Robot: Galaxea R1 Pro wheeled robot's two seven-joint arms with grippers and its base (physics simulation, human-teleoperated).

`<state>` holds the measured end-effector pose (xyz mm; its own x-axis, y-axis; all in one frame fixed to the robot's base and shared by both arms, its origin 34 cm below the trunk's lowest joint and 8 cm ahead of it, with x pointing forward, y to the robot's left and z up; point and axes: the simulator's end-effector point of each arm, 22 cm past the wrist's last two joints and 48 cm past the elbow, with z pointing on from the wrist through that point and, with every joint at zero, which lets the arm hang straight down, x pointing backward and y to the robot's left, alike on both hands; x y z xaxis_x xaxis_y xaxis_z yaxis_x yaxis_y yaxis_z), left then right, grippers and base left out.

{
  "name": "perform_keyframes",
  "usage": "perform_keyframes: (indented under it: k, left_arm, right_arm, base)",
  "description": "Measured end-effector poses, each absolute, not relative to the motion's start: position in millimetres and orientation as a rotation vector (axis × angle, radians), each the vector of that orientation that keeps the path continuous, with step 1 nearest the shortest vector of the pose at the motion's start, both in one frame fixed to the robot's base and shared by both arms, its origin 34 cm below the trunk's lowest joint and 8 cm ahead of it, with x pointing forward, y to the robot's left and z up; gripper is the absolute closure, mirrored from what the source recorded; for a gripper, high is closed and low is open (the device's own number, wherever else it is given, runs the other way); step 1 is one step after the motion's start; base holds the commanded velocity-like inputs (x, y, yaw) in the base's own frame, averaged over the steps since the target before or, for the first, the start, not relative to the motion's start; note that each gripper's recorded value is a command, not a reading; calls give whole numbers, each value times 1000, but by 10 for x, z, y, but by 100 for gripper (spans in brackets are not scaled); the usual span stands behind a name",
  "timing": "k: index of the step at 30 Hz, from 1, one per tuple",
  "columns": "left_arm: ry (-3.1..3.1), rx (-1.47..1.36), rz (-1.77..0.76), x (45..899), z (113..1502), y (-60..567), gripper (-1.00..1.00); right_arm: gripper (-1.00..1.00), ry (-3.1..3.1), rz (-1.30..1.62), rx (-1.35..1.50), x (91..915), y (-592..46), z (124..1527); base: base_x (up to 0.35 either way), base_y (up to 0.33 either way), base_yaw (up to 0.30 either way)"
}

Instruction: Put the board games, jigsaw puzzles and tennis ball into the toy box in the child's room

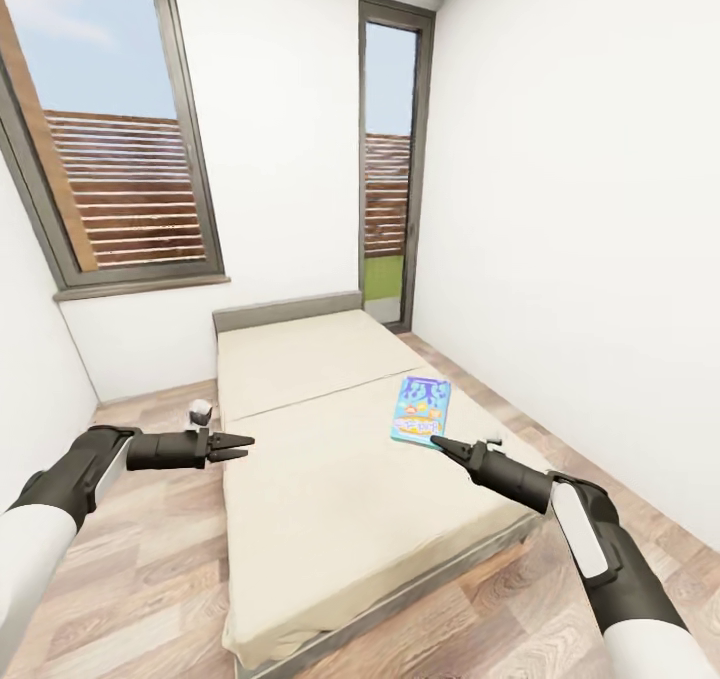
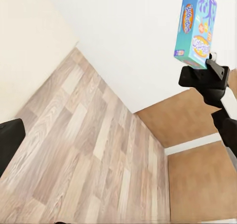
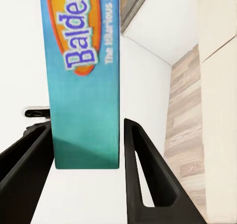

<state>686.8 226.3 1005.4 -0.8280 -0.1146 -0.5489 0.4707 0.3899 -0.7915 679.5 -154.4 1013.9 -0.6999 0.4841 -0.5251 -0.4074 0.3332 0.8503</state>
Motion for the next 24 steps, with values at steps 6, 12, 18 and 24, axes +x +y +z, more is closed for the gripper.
perform_keyframes:
  k: [6,12,18,24]
  left_arm:
    - [2112,319,-1453,6864,10079,2255,-100]
    - [2093,346,-1437,6864,10103,2252,-100]
    - [2087,349,-1435,6861,10130,2253,-100]
    - [2087,351,-1431,6861,10139,2253,-100]
  right_arm:
    - [100,1795,1500,48,6717,-1529,10173]
    - [100,1791,1493,42,6705,-1574,10189]
    - [100,1788,1492,39,6698,-1585,10209]
    - [100,1786,1492,37,6694,-1584,10222]
  base:
    - [36,-24,-287]
    - [193,-179,-271]
    - [218,-209,-208]
    - [174,-170,-115]
